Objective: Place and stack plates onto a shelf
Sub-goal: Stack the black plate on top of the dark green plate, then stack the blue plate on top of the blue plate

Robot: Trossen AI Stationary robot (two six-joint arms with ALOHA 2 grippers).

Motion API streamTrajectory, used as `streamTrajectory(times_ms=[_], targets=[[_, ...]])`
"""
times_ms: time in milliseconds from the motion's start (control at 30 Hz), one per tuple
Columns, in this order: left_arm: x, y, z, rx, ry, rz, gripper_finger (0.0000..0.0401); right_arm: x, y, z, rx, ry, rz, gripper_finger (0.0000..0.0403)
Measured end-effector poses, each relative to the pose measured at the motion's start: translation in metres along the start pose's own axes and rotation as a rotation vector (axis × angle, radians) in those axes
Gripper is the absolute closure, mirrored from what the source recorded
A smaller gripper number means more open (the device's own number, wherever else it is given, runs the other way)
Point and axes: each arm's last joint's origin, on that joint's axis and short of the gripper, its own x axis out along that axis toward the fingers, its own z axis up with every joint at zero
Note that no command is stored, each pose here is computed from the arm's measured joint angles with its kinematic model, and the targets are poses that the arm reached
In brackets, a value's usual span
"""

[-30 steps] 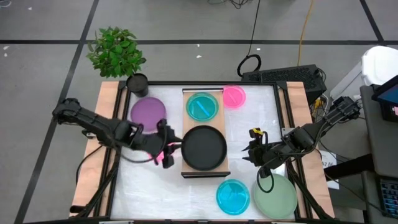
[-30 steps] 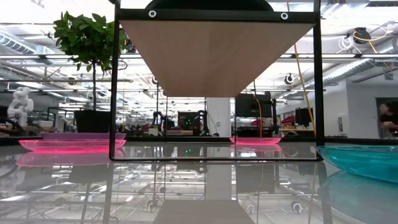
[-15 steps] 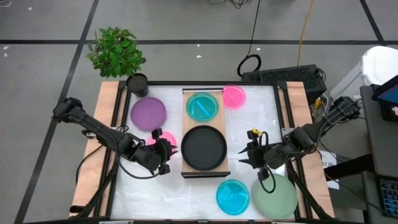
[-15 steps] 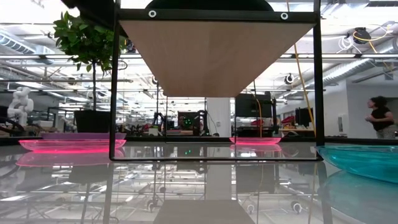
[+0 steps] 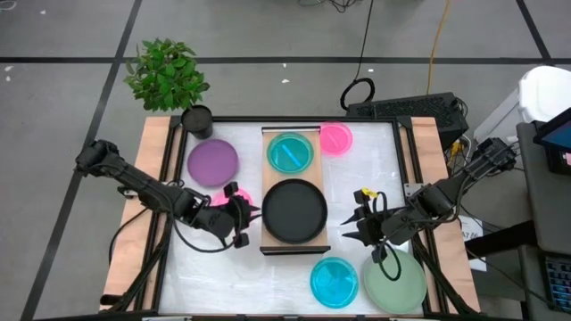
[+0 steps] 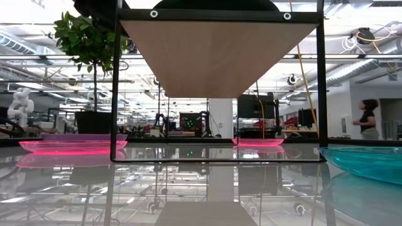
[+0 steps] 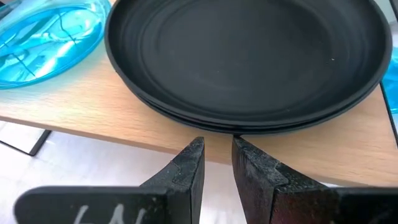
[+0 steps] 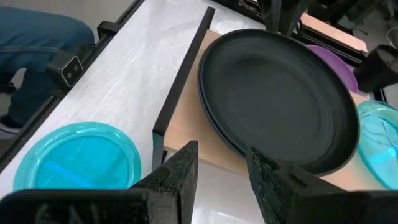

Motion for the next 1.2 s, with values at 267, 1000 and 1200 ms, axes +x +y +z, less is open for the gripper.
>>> streamTrajectory(times_ms=[267, 1000, 1200], targets=[[0.0, -0.001, -0.003, 0.048, 0.047, -0.052, 0.0314, -0.006, 0.019, 0.001, 0.115, -0.013, 0.111, 0.0284], [-0.001, 0.001, -0.01, 0.077, 0.129, -0.067, 0.0314, 0.084, 0.147, -0.039, 0.124, 0.356, 0.347, 0.0284], [-0.001, 0.001, -0.01, 0.08, 0.128, -0.068, 0.0314, 0.096, 0.166, -0.054, 0.07, 0.407, 0.346, 0.0284]])
